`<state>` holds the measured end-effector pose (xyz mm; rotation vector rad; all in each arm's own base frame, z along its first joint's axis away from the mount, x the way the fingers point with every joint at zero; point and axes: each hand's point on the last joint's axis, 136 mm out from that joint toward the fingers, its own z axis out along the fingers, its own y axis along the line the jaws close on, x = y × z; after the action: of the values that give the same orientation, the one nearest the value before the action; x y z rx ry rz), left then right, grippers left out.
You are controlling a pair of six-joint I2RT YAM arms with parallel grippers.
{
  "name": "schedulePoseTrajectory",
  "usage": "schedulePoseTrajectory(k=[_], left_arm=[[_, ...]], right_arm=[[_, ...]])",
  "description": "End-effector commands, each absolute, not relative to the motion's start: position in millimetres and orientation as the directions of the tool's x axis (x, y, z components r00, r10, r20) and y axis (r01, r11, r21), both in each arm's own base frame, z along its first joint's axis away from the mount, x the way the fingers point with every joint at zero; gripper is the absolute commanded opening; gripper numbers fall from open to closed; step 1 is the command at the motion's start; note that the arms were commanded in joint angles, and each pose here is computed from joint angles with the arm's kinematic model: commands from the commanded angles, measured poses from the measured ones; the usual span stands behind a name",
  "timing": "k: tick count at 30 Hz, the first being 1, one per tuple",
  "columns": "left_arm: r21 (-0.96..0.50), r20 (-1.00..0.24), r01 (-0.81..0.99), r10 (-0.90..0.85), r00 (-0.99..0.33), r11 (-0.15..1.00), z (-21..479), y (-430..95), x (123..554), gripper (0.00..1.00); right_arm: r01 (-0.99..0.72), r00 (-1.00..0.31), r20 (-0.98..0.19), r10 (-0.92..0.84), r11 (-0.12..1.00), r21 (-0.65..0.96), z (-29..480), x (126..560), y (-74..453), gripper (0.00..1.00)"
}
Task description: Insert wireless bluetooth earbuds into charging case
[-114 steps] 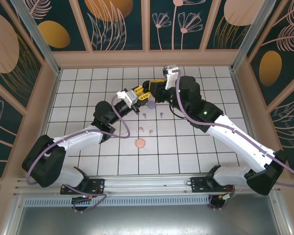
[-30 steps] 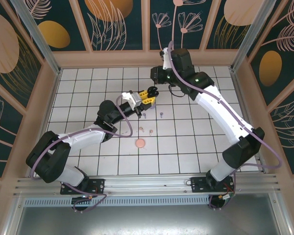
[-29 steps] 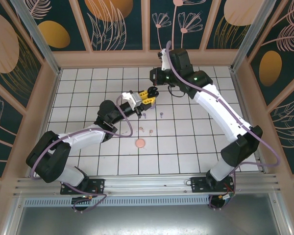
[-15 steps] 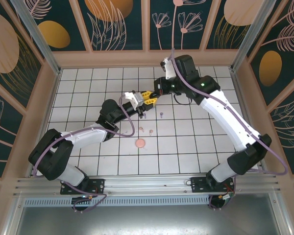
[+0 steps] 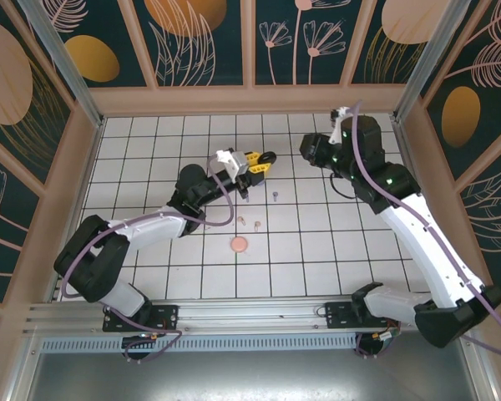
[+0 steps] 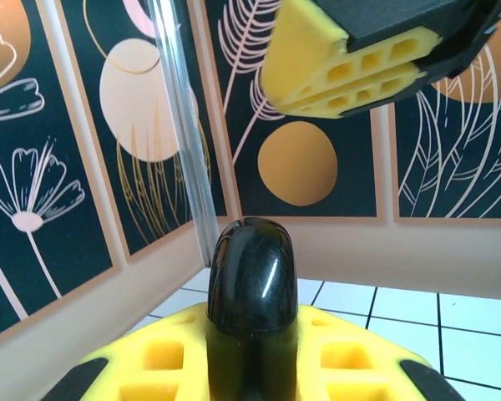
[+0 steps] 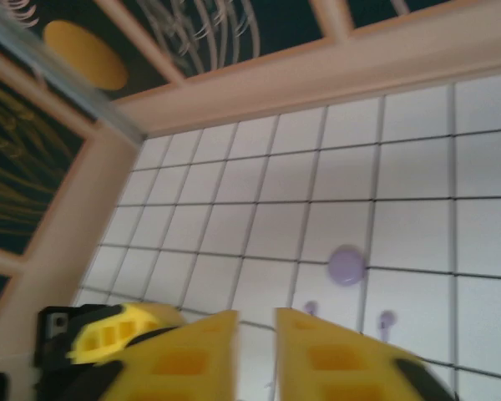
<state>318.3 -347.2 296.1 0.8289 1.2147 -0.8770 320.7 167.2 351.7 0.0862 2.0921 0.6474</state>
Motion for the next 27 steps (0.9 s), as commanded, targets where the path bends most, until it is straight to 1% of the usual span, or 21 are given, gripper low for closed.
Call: schedulePoseTrajectory(k=[1, 2, 3, 6, 8, 12, 15, 20, 23, 27], left_arm=[[-0.128, -0.989, 0.889, -0.118, -0.084, 0.439, 282, -360, 340, 0.0], [-0.189, -0.982, 0.873, -0.109, -0.156, 0.45, 272, -366, 348, 0.0], [-0.245, -0.969, 0.855, -0.113, -0.218, 0.457, 269, -372, 355, 0.0], [-0.408, -0.909, 0.795, -0.12, -0.399, 0.449, 241, -392, 368, 0.0], [-0.502, -0.857, 0.75, -0.131, -0.498, 0.431, 224, -408, 370, 0.0], [-0.642, -0.746, 0.65, -0.132, -0.653, 0.406, 186, -443, 366, 0.0], [-0.725, -0.655, 0.57, -0.13, -0.744, 0.386, 160, -467, 360, 0.0], [-0.824, -0.504, 0.412, -0.172, -0.847, 0.388, 122, -487, 363, 0.0], [-0.846, -0.444, 0.341, -0.187, -0.876, 0.411, 104, -494, 366, 0.0], [-0.858, -0.369, 0.245, -0.209, -0.906, 0.452, 81, -500, 371, 0.06]], right_arm=[[-0.028, -0.512, -0.75, 0.419, 0.865, 0.502, 336, 327, 131, 0.47], [0.001, -0.51, -0.741, 0.437, 0.862, 0.507, 327, 326, 123, 0.52], [0.028, -0.509, -0.734, 0.451, 0.86, 0.509, 318, 325, 116, 0.54], [0.088, -0.508, -0.713, 0.484, 0.852, 0.515, 298, 322, 100, 0.57], [0.111, -0.507, -0.704, 0.497, 0.848, 0.519, 288, 320, 93, 0.58], [0.155, -0.501, -0.689, 0.524, 0.837, 0.524, 273, 317, 79, 0.61], [0.164, -0.495, -0.681, 0.54, 0.827, 0.538, 270, 316, 72, 0.63], [0.167, -0.489, -0.672, 0.557, 0.815, 0.554, 268, 314, 65, 0.64], [0.163, -0.488, -0.668, 0.561, 0.811, 0.562, 267, 312, 64, 0.64], [0.165, -0.484, -0.671, 0.562, 0.811, 0.561, 264, 310, 62, 0.64]])
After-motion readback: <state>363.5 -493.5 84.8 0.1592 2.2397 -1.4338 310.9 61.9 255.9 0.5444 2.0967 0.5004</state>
